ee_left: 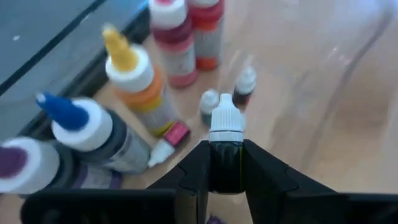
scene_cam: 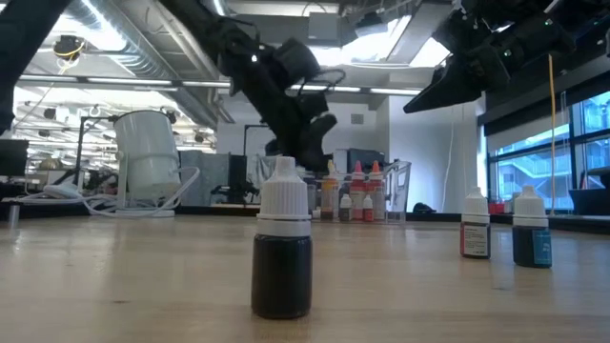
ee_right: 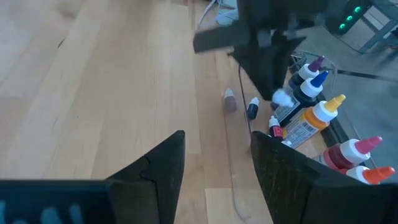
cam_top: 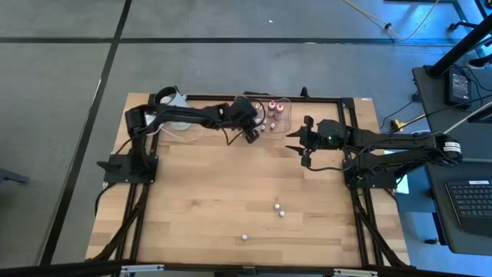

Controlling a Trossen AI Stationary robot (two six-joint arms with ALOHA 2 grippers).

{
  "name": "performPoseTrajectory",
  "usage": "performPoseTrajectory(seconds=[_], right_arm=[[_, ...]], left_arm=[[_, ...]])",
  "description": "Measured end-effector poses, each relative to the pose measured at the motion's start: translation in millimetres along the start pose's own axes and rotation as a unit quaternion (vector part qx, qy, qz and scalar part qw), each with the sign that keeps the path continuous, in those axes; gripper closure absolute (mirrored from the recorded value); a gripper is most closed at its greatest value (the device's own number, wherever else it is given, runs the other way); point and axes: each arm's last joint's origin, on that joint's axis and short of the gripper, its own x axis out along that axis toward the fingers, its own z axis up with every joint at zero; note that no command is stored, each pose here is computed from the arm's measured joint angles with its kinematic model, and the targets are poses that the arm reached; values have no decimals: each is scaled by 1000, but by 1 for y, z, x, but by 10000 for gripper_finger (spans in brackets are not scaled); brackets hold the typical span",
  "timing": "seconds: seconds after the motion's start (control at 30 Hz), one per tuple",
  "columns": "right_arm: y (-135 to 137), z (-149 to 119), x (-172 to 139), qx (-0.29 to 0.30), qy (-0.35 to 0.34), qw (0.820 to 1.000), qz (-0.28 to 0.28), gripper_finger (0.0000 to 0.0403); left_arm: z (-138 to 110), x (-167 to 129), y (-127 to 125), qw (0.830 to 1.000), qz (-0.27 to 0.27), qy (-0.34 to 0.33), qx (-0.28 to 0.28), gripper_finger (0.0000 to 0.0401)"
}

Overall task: Pick & Place food coloring
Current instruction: Put the small green food coloring bottle into the transparent container, then put the top small red food coloring bottle into the transparent container

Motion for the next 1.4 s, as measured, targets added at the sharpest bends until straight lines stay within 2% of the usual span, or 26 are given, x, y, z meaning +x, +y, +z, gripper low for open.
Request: performPoseTrajectory(seconds=[0.13,0.4,0.5,0.57,0.73,0.8,0.9,0.97,1.23,1.4], right_arm=[[0,0,0,0,0,1000,0,217],[0,0,0,2,0,1000,0,217],[1,0,0,27,-1,1000,8,217],[2,1,0,39,-8,999,35,217],[13,4,0,13,-38,988,146,217],[19,6,2,32,-45,983,176,217],[26,9,7,71,-49,977,195,217],[32,9,12,69,-44,975,206,217],[71,8,40,27,-52,963,265,217],[89,8,44,-27,-48,955,290,217]], left_arm=[[-9,13,3,1000,6,21,1,323],[-11,18,3,1000,8,19,11,320],[-10,18,3,1000,7,12,10,320],[-9,18,2,1000,6,8,10,320],[-7,19,2,1000,5,0,9,317],[-7,19,2,1000,5,0,9,315],[-7,19,2,1000,5,0,15,310],[-8,18,1,999,4,1,34,307],[-8,17,-6,999,-2,-1,47,294],[-8,17,-7,999,-1,-2,51,285]])
